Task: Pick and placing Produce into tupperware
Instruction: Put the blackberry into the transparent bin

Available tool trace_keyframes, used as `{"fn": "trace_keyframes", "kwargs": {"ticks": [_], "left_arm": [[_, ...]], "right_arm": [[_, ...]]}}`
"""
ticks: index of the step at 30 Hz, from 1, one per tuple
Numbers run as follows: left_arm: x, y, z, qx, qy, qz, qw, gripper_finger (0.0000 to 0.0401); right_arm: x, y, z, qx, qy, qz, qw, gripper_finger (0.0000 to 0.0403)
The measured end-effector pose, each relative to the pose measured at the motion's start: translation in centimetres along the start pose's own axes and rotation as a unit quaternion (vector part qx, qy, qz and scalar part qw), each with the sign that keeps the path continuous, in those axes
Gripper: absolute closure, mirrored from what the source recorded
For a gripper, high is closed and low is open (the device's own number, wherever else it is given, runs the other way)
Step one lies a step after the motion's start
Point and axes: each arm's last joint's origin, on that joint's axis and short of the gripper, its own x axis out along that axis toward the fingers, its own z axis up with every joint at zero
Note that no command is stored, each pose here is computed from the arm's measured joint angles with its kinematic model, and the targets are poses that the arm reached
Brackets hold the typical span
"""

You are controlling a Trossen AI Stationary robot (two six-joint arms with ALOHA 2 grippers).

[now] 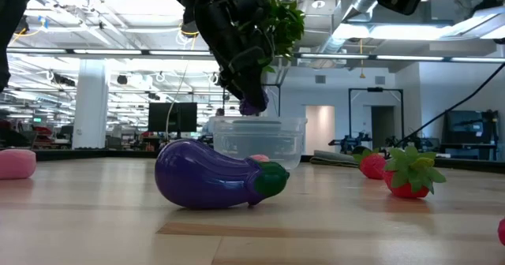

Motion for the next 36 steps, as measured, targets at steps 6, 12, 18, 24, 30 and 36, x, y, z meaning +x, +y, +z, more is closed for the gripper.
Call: {"fn": "trace_keyframes", "kwargs": {"ticks": [6,12,18,24,30,36], "left_arm": [[0.2,-0.1,-0.3,0.001,0.013,-0.014,1.0,0.014],[0.4,0.0,-0.6,0.003,0.03,-0.011,0.999,0.014],[0.5,0.5,-0.9,-0.002,0.041,-0.014,0.999,0.014],[0.6,0.6,-0.9,-0.004,0.038,-0.013,0.999,0.014],[0.8,0.6,-1.1,-0.005,0.04,-0.016,0.999,0.014],[0.8,0.6,-1.2,-0.011,0.04,-0.016,0.999,0.0139]], "right_arm": [[0.0,0.0,0.0,0.0,0.0,0.0,1.0,0.0102],[0.0,0.0,0.0,-0.001,0.0,0.0,1.0,0.0102],[0.0,0.0,0.0,-0.001,0.0,0.0,1.0,0.0102],[0.0,0.0,0.0,-0.001,0.0,0.0,1.0,0.0102],[0.0,0.0,0.0,0.0,0.0,0.0,1.0,0.0102],[0.0,0.0,0.0,-0.001,0.0,0.0,1.0,0.0102]]}}
